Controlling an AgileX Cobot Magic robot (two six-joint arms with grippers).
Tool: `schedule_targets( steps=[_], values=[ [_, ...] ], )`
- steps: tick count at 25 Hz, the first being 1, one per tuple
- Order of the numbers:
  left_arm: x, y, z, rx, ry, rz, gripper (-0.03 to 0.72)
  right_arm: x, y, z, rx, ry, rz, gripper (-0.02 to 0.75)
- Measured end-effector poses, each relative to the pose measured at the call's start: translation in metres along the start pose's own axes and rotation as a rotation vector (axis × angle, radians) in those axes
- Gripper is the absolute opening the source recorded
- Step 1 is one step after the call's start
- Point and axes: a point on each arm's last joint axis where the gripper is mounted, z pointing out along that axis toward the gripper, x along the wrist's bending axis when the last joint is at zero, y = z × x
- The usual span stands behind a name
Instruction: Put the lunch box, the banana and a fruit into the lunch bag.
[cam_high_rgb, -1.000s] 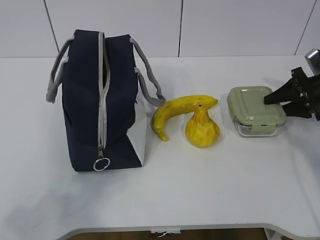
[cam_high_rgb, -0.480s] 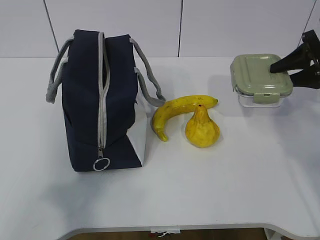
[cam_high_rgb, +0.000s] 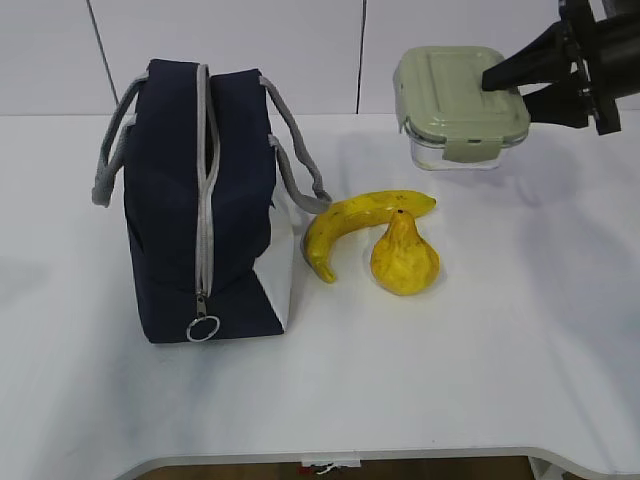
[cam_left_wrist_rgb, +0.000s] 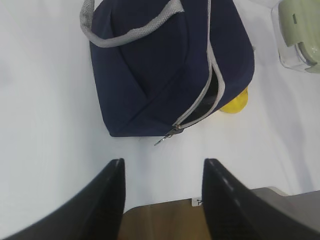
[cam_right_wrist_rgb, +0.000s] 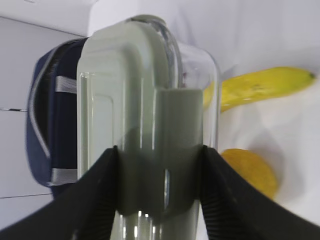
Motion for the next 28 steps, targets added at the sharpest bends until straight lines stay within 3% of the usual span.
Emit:
schedule_targets(
  steps=[7, 13, 20, 28],
  values=[
    [-0.008, 0.042, 0.041, 0.113, -0.080, 0.004, 0.394, 0.026, -0.007, 0.027, 0.040, 0.086, -0.013, 0.372],
    [-0.004, 0.071, 0.087, 0.196, -0.135, 0.001, 0.399, 0.048, -0.015, 0.047, 0.068, 0.164, -0.024, 0.372],
    [0.004, 0.104, 0.136, 0.232, -0.158, -0.001, 0.400, 0.068, -0.019, 0.062, 0.064, 0.262, -0.015, 0.372],
    [0.013, 0.135, 0.184, 0.255, -0.166, -0.029, 0.400, 0.094, -0.024, 0.075, 0.093, 0.304, -0.076, 0.372]
  ],
)
